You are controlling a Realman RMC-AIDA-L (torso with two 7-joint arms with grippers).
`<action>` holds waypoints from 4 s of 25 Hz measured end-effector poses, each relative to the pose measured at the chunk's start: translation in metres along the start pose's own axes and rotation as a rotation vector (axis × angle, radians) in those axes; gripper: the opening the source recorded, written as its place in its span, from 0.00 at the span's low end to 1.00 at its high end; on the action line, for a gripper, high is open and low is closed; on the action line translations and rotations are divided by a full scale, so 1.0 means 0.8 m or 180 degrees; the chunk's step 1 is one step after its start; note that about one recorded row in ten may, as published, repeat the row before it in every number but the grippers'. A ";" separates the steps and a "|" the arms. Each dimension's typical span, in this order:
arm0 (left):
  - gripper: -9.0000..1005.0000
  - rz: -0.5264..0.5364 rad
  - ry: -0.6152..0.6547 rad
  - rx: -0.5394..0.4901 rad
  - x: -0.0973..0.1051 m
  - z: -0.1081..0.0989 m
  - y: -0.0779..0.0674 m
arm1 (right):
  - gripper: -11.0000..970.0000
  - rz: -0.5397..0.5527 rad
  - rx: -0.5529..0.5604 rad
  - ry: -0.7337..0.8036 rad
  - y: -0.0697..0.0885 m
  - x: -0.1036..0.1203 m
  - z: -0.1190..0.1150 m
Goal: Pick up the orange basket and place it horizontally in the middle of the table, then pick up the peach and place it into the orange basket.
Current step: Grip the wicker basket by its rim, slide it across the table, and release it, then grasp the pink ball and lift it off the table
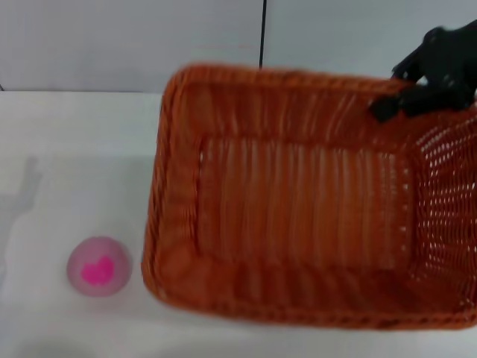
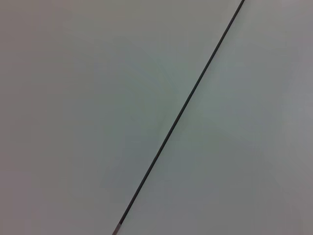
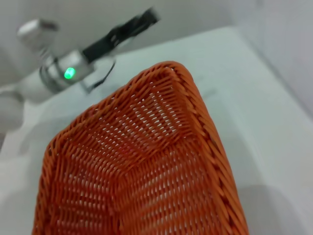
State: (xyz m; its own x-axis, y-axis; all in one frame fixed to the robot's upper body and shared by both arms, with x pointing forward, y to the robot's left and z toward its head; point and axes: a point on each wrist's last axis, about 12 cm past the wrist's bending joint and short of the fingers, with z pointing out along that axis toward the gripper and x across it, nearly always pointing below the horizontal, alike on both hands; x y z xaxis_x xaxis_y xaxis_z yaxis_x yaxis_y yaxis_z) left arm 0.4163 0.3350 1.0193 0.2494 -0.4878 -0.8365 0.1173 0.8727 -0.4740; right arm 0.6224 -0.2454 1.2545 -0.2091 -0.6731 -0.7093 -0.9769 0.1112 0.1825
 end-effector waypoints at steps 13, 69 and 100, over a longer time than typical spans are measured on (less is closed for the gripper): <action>0.84 -0.0029 0.0030 0.0009 0.003 -0.002 -0.003 | 0.17 -0.0059 -0.0211 0.0267 -0.004 0.002 0.086; 0.83 0.0478 0.2359 0.1807 -0.036 -0.003 0.037 | 0.42 0.1009 0.3176 -0.4155 0.098 0.282 0.047; 0.71 0.0533 0.3134 0.2071 -0.011 0.004 0.031 | 0.42 0.1181 0.3117 -0.4213 0.100 0.285 0.058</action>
State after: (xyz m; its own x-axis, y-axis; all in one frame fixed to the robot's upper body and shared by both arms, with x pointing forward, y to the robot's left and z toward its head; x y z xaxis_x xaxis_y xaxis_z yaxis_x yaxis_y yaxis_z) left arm 0.4198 0.3609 1.0159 -0.5036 0.0754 -0.8606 0.6899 0.6347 -0.3481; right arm 0.4948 -0.3558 1.0759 0.1883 0.4669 -0.8640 -0.4218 0.8329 0.3582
